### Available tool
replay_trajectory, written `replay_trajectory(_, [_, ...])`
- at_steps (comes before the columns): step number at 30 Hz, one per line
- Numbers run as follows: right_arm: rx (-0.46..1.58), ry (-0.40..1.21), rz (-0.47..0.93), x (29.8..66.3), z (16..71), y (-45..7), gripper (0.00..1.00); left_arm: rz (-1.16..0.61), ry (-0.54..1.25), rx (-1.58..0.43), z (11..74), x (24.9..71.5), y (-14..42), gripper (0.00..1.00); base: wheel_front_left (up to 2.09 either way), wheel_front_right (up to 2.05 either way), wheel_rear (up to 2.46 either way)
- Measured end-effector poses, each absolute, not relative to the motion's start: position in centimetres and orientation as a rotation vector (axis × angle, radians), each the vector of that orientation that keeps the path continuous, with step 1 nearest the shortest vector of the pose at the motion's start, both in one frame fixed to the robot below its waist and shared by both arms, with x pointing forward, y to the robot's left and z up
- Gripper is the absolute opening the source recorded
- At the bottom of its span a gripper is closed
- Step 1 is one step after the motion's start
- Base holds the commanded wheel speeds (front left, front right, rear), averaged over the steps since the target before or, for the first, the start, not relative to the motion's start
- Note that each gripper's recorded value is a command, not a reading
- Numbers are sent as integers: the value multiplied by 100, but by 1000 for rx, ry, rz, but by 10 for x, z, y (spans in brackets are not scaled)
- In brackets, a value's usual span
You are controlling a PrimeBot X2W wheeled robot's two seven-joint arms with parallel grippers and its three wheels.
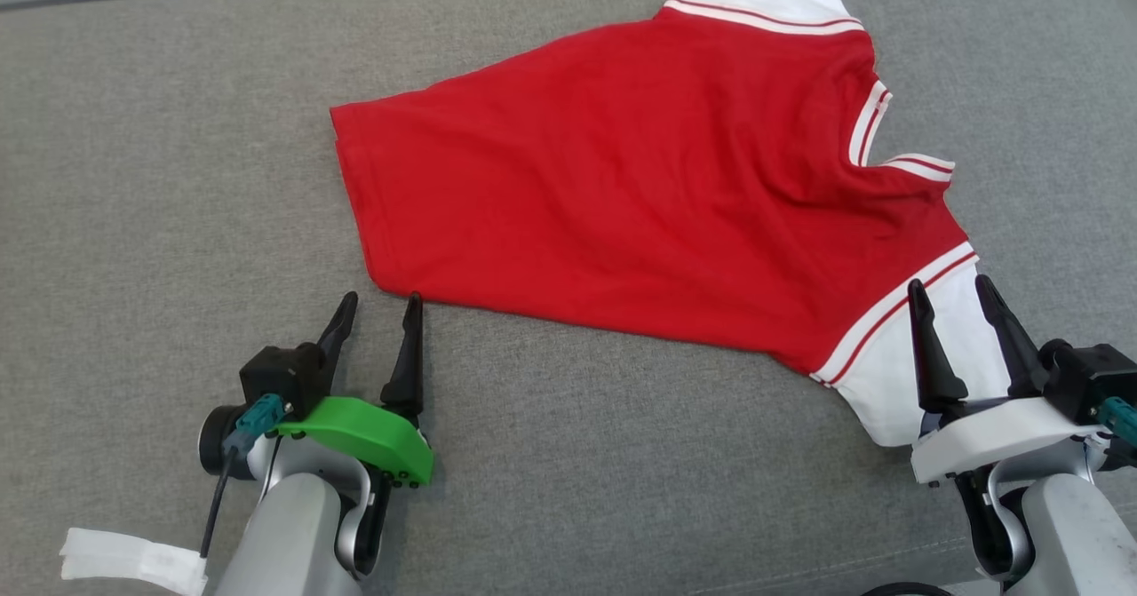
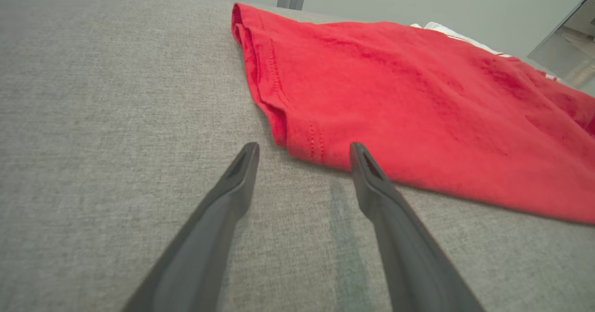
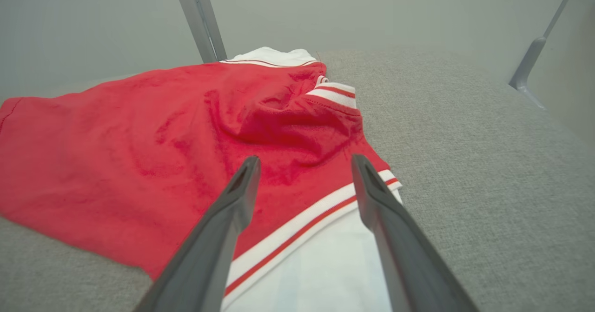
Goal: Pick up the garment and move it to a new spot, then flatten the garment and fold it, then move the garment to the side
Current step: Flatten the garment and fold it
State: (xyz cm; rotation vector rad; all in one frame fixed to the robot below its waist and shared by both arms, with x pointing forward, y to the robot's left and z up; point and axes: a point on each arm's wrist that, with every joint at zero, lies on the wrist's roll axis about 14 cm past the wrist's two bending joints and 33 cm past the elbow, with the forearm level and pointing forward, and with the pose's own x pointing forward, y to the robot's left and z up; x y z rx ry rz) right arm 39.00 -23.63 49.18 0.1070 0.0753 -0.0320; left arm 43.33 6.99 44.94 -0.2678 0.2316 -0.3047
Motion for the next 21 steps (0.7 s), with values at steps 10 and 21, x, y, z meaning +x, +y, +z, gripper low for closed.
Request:
replay_trajectory(10, [95,123,-83,386,476,-253,100,-339,282,-273,428,449,55,42,0,0,0])
replay_trajectory(21, [117,130,-71,392,471,-244,100,-438,48,-341,506,473,30,0,0,0,0])
